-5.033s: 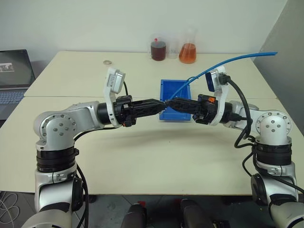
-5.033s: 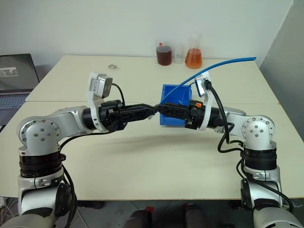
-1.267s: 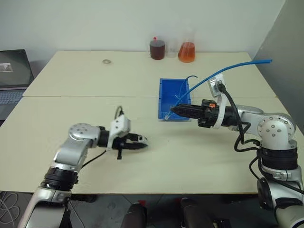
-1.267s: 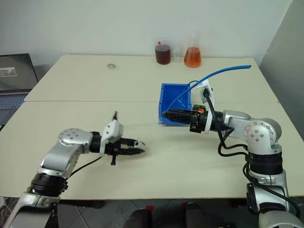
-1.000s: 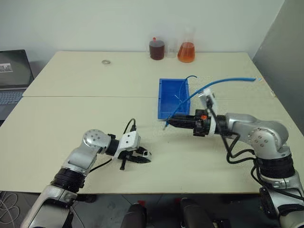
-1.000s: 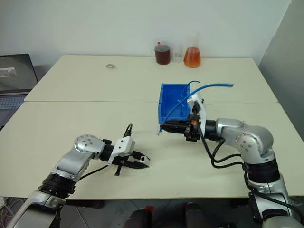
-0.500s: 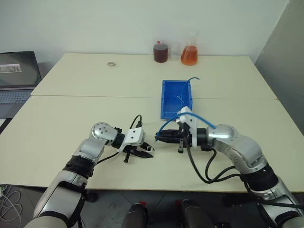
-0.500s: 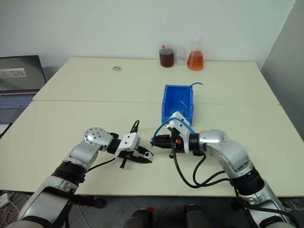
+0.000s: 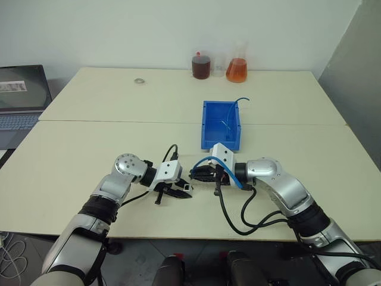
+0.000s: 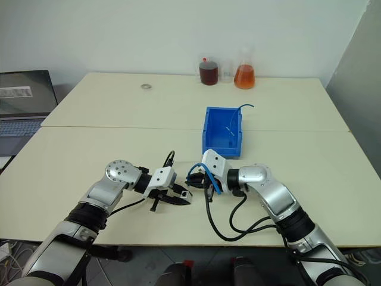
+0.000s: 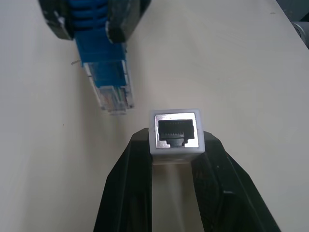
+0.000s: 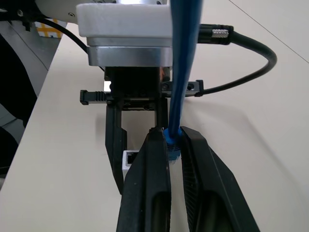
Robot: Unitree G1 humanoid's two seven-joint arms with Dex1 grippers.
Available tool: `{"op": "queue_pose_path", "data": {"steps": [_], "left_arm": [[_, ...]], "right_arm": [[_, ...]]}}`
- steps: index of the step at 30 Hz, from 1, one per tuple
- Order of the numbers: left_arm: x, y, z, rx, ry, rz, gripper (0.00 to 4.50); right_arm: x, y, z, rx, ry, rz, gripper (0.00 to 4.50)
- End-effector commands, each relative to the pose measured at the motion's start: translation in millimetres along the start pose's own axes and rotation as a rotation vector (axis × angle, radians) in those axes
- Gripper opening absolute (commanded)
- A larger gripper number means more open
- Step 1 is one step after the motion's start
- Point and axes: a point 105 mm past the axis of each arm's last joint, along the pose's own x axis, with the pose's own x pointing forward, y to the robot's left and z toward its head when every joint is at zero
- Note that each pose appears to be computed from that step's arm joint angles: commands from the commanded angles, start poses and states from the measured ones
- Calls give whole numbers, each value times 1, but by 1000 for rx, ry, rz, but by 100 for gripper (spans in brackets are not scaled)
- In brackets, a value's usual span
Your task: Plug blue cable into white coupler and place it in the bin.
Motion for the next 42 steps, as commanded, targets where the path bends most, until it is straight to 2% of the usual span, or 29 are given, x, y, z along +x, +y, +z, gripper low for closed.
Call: {"op": "queue_pose_path", "data": {"steps": [1,5,11,17,30,42], "left_arm": [[-3,-3,-22,-67,78,26,79],[-3,-6,-23,-73,78,24,79],[-3,-6,-24,-78,77,35,79],[-6,-3,-25,-82,84,44,79],[-10,3,-22,-81,85,52,79],[-11,2,-17,-80,66,56,79]], "right_arm": [[1,0,31,47,-103,20,7],[5,3,36,55,-106,33,7],[9,7,23,12,-41,49,7],[7,11,22,41,-42,62,7],[7,10,6,56,-2,41,7],[9,4,3,43,8,35,7]]}}
